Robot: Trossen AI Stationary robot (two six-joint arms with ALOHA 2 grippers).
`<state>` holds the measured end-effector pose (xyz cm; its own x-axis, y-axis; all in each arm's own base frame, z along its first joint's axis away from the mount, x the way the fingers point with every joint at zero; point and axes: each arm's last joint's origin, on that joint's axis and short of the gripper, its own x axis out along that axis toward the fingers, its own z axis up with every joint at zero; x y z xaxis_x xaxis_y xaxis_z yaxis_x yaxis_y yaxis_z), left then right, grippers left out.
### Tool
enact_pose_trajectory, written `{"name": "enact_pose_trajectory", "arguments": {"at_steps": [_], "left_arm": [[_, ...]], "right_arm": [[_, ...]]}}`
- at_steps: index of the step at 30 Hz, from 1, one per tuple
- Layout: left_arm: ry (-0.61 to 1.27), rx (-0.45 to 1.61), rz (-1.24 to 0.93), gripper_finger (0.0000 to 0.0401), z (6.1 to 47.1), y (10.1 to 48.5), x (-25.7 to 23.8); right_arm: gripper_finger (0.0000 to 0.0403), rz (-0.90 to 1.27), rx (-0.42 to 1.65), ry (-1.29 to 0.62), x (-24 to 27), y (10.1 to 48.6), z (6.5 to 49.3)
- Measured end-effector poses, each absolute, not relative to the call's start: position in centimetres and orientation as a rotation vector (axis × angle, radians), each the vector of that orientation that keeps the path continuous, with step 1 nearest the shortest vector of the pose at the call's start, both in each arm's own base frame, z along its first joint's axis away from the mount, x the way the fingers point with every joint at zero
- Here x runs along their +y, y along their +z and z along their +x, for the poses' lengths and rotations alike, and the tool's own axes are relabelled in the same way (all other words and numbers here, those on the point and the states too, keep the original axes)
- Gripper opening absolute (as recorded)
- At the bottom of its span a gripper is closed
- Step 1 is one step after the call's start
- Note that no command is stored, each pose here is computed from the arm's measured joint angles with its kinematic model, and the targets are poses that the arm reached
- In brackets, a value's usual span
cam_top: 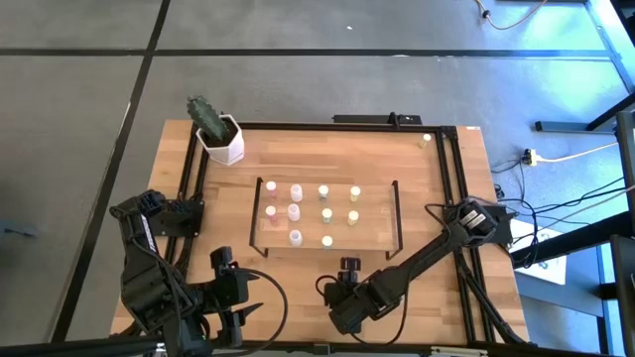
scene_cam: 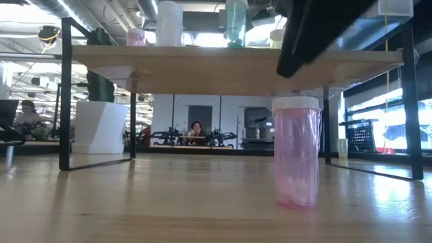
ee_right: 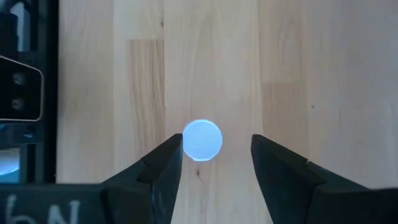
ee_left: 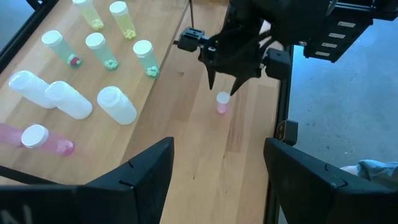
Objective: Pick and place medicine bottles onto shelf by color
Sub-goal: Put the pink pill bottle on the shelf aligned with the other pink pill bottles
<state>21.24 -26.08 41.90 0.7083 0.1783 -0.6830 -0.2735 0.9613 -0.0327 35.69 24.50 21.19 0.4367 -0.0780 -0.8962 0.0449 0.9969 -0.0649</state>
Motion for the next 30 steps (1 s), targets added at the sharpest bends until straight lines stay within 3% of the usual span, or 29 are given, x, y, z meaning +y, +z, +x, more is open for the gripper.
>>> {"name": "enact_pose_trajectory", "arguments": {"at_steps": [14,30], "left_arm": [[0.252,0.743,-0.136,0.0242,21.2,41.9,-26.1],[0.239,0.719,-0.135,0.0242,22.3,39.8,-28.9]], "right_arm": [[0.0192,0.026,0.998,-0.029,23.7,27.2,34.4],[0.0192,-0.116,0.769,0.097,24.4,35.1,31.9]]}}
